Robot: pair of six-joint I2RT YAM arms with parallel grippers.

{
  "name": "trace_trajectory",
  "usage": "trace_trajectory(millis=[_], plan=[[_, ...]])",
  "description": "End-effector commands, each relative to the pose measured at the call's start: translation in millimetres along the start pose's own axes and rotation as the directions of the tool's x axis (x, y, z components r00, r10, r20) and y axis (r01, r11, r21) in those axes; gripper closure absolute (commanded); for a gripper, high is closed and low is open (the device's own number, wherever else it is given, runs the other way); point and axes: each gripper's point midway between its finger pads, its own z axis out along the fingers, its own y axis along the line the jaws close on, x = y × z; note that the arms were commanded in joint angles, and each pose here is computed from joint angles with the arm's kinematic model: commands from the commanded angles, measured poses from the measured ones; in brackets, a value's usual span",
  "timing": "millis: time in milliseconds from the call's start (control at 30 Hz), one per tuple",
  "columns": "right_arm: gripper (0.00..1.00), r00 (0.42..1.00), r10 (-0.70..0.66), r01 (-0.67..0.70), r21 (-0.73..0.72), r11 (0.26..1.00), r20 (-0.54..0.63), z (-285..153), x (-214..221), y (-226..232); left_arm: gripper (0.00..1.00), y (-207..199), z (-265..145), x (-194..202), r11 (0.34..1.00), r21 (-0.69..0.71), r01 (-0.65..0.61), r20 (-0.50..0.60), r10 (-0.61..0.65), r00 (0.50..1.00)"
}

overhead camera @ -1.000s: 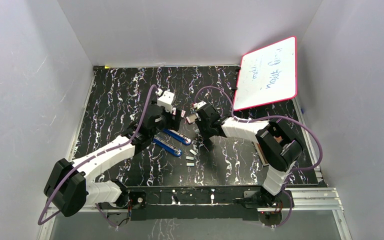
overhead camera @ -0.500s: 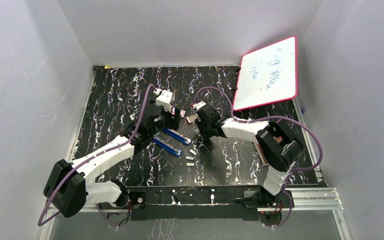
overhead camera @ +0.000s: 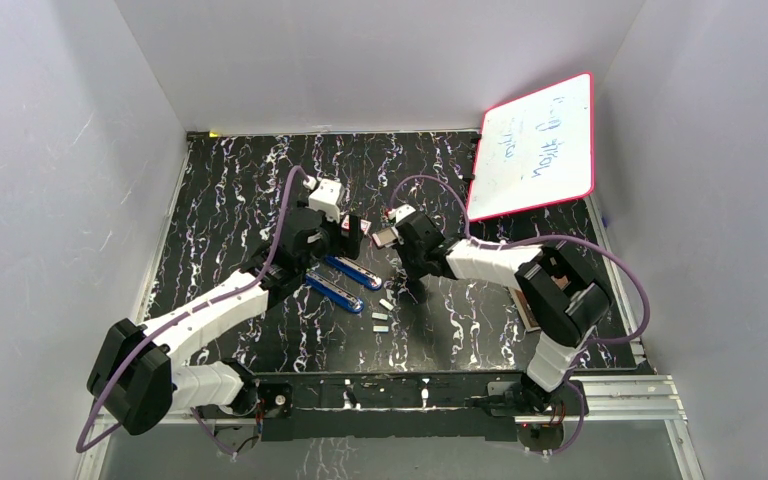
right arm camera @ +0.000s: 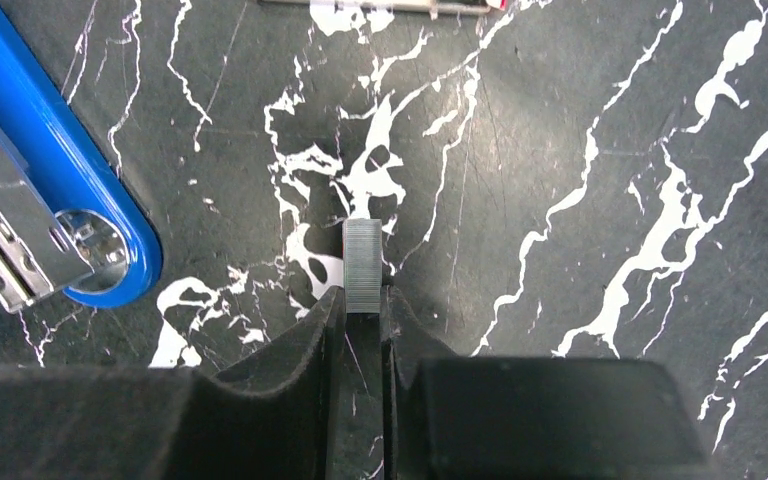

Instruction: Load the staples into the stapler

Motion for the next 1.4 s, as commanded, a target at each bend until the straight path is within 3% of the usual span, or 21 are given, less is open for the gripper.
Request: trace_trajectory(millis=[0,200,300,467,667,833,1100,1367], plan=[[0.92,1.000,0.023,-0.023,0.026,0.999,0.004,-12,10,-9,0.20,5,-1,-21,0.995,-0.013,0.100,0.049,-0.099,0.994],[1.00,0.989,0.061,-0.055,-0.050,0.997,0.135,-36,-26,-3,0.18,4,-6,-41,0.976,0.061,0.210,0.112,-0.215,0.970],[1.00,0.972,0.120,-0.104,-0.092,0.990,0.203,-52,-45,-12,0.17,-23,-22,-70,0.957,0.235,0.168,0.157,-0.208,0.965],[1.00,0.910,0.233,-0.162,-0.224,0.961,0.342,-91,-75,-33,0.17,-47,-42,-102,0.923,0.374,0.090,0.216,-0.181,0.959],[1.00,0.792,0.197,-0.038,-0.275,0.961,0.578,-149,-114,-31,0.18,-68,-56,-114,0.869,0.496,0.009,0.305,-0.184,0.935],[1.00,0.776,0.152,0.077,-0.331,0.940,0.613,-190,-122,-18,0.25,-83,-74,-120,0.809,0.569,-0.151,0.439,-0.143,0.887],[1.00,0.587,0.102,0.459,-0.434,0.775,0.803,-267,-120,37,0.25,-108,-120,-129,0.671,0.615,-0.413,0.624,-0.095,0.776],[1.00,0.459,0.092,0.644,-0.402,0.651,0.883,-332,-136,61,0.32,-134,-164,-150,0.495,0.628,-0.600,0.729,-0.105,0.676]])
